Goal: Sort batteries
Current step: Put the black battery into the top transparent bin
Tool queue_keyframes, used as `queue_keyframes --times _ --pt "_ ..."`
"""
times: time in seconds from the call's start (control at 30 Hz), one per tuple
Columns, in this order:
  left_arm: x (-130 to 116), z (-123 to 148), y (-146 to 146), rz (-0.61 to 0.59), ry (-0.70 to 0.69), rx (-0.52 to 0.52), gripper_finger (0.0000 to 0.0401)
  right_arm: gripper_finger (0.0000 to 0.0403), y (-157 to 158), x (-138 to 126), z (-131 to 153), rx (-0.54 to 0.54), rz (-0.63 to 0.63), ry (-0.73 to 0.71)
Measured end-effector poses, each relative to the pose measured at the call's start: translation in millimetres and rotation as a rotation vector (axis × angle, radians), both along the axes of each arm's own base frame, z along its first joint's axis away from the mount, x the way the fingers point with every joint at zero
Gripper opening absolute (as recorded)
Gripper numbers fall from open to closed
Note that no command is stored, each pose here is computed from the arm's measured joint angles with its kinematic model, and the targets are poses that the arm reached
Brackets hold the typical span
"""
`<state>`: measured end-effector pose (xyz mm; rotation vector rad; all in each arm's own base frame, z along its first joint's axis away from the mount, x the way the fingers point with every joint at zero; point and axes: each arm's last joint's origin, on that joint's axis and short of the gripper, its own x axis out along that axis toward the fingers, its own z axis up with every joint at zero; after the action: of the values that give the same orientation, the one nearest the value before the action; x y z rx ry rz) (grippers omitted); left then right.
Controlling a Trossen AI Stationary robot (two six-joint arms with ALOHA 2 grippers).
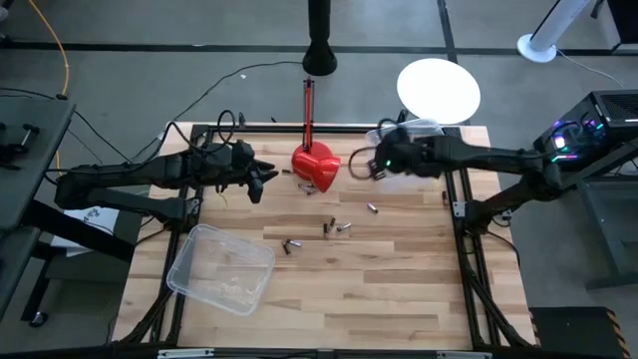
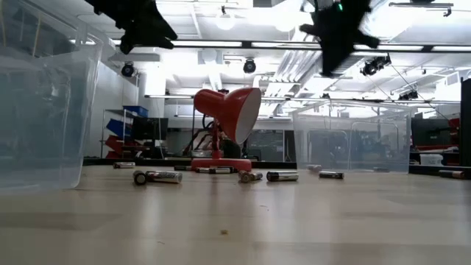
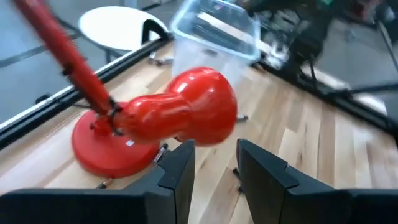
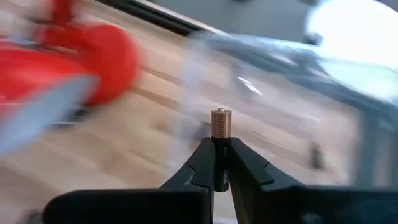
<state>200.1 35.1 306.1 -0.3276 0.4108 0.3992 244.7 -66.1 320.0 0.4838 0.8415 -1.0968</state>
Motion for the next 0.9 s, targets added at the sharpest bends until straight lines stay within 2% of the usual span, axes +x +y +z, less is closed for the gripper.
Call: queue_keyframes --times 0.17,0.3,0.43,0.5,0.63,0.7,0.8,0.9 --pt "20.7 -15.1 -0.3 -0.146 0.062 -0.012 0.0113 0.0038 -19.8 -17.6 -17.5 0.048 -0.028 0.077" --pt "32.6 -30.5 -2.8 -0.178 0.142 -0.038 0.0113 0.0097 -28.3 -19.9 -27.8 0.07 -0.02 0.11" --pt "33.9 -28.2 -5.6 -0.191 0.151 -0.039 0.0113 0.0158 -31.2 -17.8 -24.6 0.059 0.023 0.085" --pt "29.6 -19.1 -5.9 -0.184 0.17 -0.04 0.0113 0.018 -29.5 -11.9 -19.9 0.082 0.101 0.001" --pt "13.2 0.3 -7.7 -0.186 0.204 -0.037 0.0113 0.0194 -8.5 13.6 -12.2 0.212 0.333 -0.24" --pt "5.3 0.8 -9.4 -0.19 0.238 -0.035 0.0113 0.0194 10.3 27.7 -18.9 0.286 0.449 -0.251" --pt "-4.5 -2.6 -10.6 -0.184 0.31 -0.049 0.0113 0.0193 40.3 49.7 -38.4 0.382 0.559 -0.213" --pt "-9.1 -5.1 -11.1 -0.172 0.351 -0.07 0.0113 0.0193 68.8 73.4 -59.6 0.401 0.646 -0.199"
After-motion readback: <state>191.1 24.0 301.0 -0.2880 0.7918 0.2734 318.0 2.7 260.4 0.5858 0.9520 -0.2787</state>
